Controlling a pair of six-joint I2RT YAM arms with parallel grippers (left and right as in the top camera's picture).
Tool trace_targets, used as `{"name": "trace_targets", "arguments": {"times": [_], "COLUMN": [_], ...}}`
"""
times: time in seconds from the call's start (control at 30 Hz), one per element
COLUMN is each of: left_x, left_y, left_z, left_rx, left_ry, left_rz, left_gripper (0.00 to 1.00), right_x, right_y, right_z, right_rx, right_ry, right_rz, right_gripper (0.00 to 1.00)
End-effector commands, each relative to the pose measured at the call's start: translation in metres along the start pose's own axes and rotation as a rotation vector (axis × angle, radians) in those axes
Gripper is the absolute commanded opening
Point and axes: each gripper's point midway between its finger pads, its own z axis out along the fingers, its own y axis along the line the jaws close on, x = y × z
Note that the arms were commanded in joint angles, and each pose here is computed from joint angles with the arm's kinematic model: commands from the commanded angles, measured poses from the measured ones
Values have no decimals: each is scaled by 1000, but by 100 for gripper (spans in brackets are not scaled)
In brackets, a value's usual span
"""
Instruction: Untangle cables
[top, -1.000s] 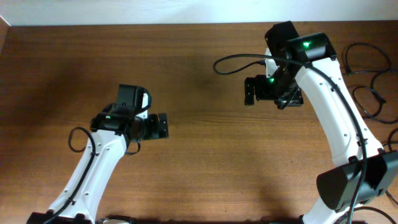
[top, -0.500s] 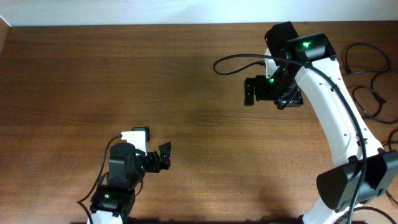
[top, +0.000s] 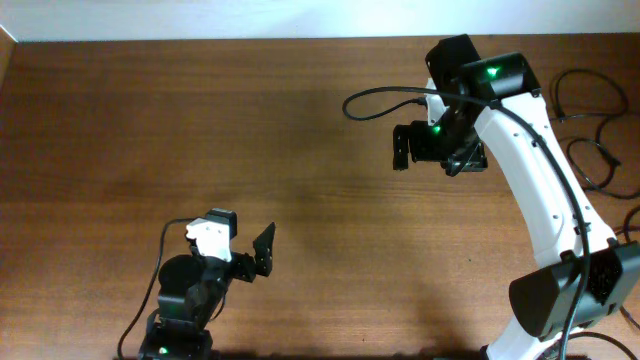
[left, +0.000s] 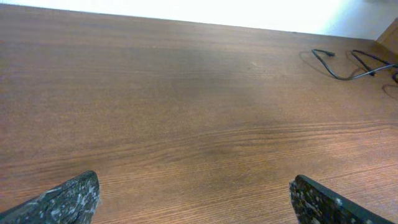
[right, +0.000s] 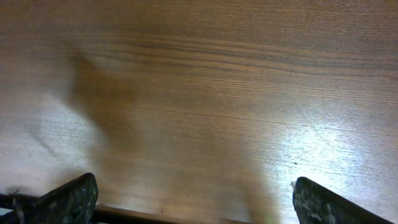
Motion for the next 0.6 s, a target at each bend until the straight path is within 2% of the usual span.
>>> {"name": "trace_targets", "arguments": {"times": [0.0,0.1,0.27,0.57], "left_x": [4,8,8,-35], "left_y": [-1,-2,-13,-21], "left_z": [-1,-2,-6,-34], "left_rx": [10,21,77,83], "left_ry": [-3,-33,-181,-401], "left_rz": [22,28,71,108], "left_gripper": [99,99,99,99], "right_x": [1,1,1,1], "right_y": [2,2,2,2], "right_z": [-4,-4,-4,-4], "right_rx": [-9,-9,-9,-9], "right_ry": [-11,-11,-11,-11], "right_rz": [0,0,0,0], "right_gripper": [99,99,99,99]}}
